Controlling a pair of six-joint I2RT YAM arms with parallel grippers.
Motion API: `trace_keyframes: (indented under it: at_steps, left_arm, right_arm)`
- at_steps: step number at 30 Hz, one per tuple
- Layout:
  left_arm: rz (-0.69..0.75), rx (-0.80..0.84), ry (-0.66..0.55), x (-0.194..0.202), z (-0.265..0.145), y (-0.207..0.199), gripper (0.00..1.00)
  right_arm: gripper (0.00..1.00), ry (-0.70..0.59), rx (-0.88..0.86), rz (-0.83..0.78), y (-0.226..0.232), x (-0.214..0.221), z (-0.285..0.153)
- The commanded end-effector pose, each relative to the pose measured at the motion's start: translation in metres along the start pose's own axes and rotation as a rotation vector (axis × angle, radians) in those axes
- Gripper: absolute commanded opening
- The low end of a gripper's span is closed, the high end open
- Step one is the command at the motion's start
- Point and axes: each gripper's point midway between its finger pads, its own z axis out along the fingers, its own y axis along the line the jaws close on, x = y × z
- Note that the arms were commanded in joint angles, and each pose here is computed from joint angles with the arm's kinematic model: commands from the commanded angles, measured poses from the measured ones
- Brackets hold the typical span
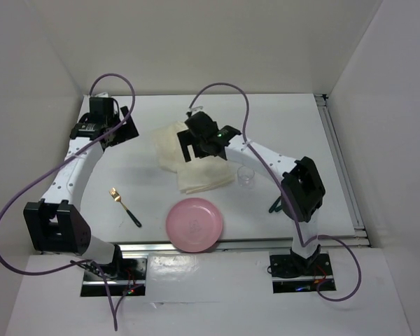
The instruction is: Set the dinner table for one person
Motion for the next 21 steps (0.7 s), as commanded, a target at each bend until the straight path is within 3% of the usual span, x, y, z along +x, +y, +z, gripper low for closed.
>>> trace_keyframes:
  at_steps: [1, 8, 13, 21]
  left_arm:
    - [-0.06, 0.009, 0.011, 0.003, -0.005, 0.009, 1.0]
    - [-0.103, 0.116, 0.188, 0.052, 0.017, 0.001, 1.0]
    - [-0.147, 0.22, 0.258, 0.071, 0.034, -0.018, 0.95]
    - [-0.178, 0.263, 0.378, 0.109, 0.063, -0.031, 0.92]
  right_arm:
    - [1.0, -0.054, -0.037, -0.107, 0.029, -0.001, 0.001]
    - [1.0, 0.004, -0.132, -0.174, 0.07, 0.034, 0.015]
    - [1.0, 0.073, -0.155, -0.239, 0.093, 0.069, 0.033]
    - [0.99, 0.119, -0.024, -0.279, 0.081, 0.097, 0.065]
